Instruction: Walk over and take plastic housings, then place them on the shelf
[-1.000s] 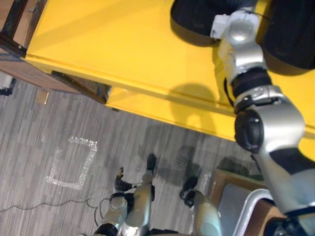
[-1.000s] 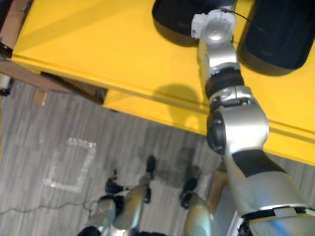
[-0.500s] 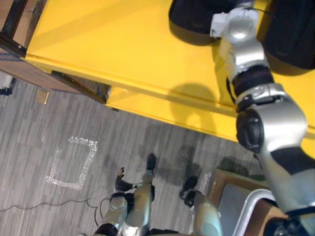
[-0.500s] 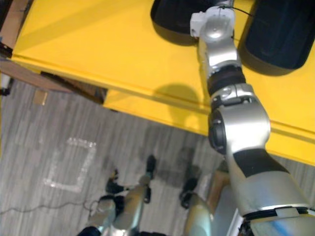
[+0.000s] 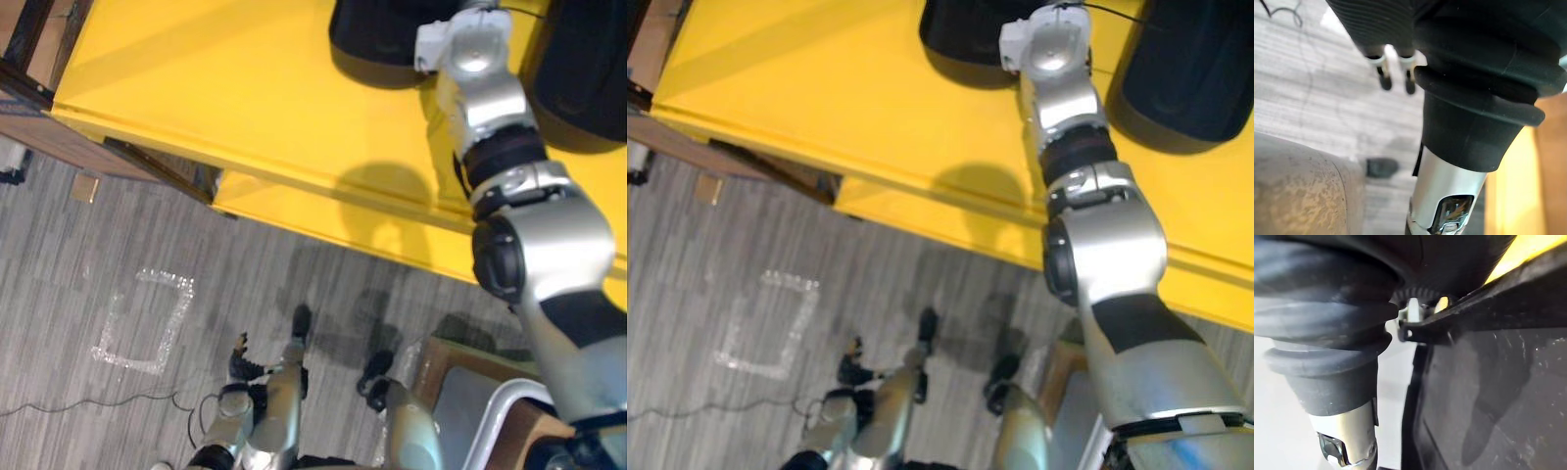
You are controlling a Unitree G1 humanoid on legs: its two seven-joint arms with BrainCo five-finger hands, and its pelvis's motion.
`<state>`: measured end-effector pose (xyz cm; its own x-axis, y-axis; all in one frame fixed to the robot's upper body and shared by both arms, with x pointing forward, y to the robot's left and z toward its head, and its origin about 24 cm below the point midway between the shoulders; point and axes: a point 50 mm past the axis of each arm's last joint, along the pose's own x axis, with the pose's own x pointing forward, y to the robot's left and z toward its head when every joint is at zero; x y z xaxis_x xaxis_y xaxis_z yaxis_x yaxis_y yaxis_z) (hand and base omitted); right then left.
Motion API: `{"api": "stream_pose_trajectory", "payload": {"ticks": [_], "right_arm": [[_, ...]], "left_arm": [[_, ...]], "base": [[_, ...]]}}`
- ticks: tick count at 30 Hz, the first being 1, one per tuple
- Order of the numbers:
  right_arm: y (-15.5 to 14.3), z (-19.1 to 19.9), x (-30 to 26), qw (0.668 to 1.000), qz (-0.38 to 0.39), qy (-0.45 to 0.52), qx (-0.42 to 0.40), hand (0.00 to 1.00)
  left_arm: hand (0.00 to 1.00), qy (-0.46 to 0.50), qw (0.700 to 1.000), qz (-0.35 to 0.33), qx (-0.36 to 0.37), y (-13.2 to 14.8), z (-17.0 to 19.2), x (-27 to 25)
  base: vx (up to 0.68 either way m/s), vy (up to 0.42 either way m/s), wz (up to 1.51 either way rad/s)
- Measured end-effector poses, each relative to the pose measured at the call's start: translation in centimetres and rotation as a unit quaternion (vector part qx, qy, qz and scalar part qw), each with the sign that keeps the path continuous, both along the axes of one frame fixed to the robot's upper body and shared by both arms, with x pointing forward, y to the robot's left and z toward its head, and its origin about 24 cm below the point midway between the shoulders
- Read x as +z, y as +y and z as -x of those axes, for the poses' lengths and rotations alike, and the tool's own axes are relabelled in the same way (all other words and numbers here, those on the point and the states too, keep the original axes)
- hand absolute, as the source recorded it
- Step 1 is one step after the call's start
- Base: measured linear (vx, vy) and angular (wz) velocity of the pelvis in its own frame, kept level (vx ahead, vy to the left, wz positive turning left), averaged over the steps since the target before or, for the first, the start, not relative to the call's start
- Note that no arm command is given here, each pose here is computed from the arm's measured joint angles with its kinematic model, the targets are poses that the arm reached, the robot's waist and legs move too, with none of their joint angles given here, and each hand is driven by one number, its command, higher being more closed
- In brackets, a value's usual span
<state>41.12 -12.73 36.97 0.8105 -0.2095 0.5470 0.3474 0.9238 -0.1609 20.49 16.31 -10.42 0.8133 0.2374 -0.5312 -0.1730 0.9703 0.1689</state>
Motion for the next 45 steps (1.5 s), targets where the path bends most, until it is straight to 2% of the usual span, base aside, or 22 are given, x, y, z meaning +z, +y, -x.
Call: {"api": "stream_pose_trajectory", "payload": {"ticks": [3,6,10,13,16,21,26,34,45], "right_arm": [[0.0,0.2,0.3,1.000,0.011,-0.013,-0.020,0.00],[0.4,2.5,3.3,0.993,0.022,-0.117,-0.024,0.00],[-0.4,7.6,7.3,0.958,0.036,-0.281,-0.040,0.00],[-1.5,10.5,7.7,0.933,0.043,-0.355,-0.047,0.00],[-2.4,11.8,6.5,0.920,0.062,-0.385,-0.050,0.00],[-3.6,13.0,3.2,0.913,0.104,-0.393,-0.043,0.00],[-5.0,12.9,-2.4,0.931,0.140,-0.336,-0.027,0.00],[-5.9,14.2,-10.3,0.958,0.173,-0.231,0.014,0.00],[-4.4,14.1,-13.0,0.961,0.199,-0.178,0.074,0.00]], "left_arm": [[0.00,0.000,1.000,0.000,0.000,0.0,0.0,0.0],[0.00,0.001,1.000,-0.001,0.003,0.1,0.0,0.0],[0.00,0.002,1.000,-0.003,0.010,0.2,0.1,0.0],[0.00,0.010,1.000,0.000,0.027,0.6,0.4,-0.2],[0.00,0.021,0.999,0.001,0.033,0.8,0.8,-0.6],[0.00,0.043,0.998,0.000,0.046,1.2,1.9,-1.3],[0.00,0.084,0.995,-0.007,0.045,1.8,4.5,-2.6],[0.00,0.121,0.992,-0.003,0.041,2.3,6.3,-3.5],[0.00,0.134,0.991,0.001,0.028,2.7,7.3,-3.8]], "base": [[0.00,0.000,0.00],[0.00,0.000,0.00],[0.00,0.000,0.00],[0.00,0.000,-0.04],[-0.01,-0.005,-0.20],[-0.02,-0.022,-0.18],[0.04,-0.012,-0.09],[-0.02,0.005,-0.12],[-0.01,0.002,-0.05]]}}
